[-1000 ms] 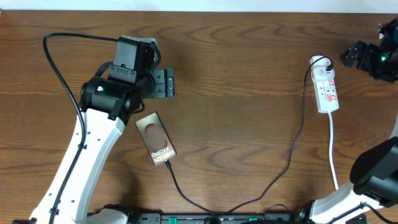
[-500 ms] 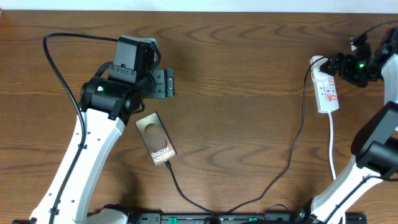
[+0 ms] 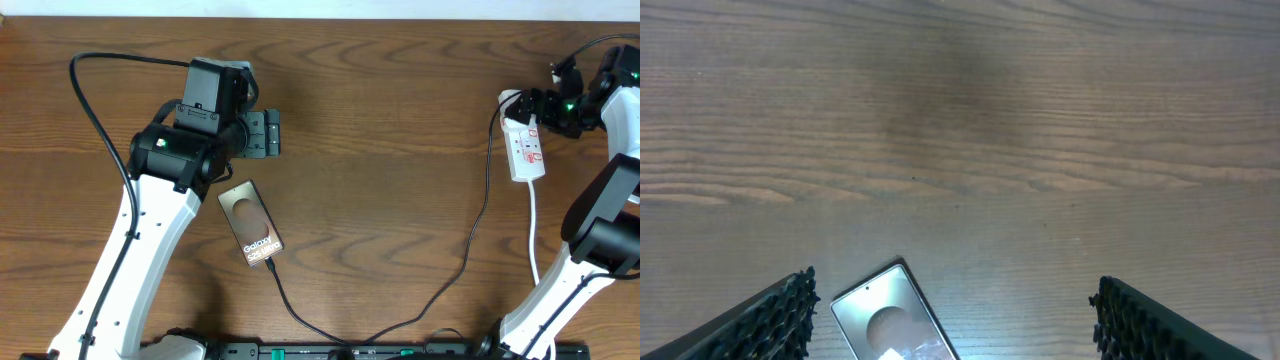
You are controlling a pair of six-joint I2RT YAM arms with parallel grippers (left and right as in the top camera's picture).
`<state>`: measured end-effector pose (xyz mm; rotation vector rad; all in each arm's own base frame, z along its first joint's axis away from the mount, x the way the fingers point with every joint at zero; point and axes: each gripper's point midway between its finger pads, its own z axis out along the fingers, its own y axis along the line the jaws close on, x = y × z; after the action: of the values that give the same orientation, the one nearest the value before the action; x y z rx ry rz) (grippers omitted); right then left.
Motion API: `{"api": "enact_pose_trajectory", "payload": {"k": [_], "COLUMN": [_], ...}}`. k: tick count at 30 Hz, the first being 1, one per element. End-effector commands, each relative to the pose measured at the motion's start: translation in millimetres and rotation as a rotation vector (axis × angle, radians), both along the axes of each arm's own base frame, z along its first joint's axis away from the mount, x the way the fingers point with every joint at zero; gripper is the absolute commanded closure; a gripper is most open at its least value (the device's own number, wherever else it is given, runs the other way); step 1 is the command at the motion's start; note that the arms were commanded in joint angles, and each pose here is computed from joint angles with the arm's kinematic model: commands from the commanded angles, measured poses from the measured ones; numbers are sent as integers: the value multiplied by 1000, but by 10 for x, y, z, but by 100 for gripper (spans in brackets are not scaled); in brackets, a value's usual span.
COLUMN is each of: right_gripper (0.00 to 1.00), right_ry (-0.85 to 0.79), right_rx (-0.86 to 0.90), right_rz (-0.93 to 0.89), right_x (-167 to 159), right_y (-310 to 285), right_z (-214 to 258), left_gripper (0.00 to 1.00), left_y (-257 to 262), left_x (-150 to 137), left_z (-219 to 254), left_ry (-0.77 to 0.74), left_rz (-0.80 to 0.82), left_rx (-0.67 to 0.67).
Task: Plug charger to phone and switch on socket
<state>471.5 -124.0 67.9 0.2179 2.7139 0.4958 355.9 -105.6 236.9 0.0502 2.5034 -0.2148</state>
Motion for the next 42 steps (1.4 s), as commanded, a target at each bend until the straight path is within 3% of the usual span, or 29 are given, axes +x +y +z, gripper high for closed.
{"api": "enact_pose_trajectory", "payload": {"k": [1,14,24,28,35,42], "right_gripper": [6,4,14,21,21,18], "right_ry": [-8,61,117,138,149,138], "right_rx": [-10,34,110,66,-50,-55], "right_rz": [20,-1,44,19,-16,-15], "right_x": [29,21,-22,-22,29,57], "right_y": [25,146,441,384,116,96], "right_z": [-10,-278,-458,-458,-200,-136], "left_gripper": [13,13,13,13,13,13], "left_y": [21,21,21,21,20,21], "left_x": [26,26,26,26,25,26], "left_z": [79,79,79,79,77,79], "left_ry": [-25,-25,-25,-25,-24,-25], "left_rz": [5,5,5,5,5,5], "left_rx": [10,10,10,10,10,10]}}
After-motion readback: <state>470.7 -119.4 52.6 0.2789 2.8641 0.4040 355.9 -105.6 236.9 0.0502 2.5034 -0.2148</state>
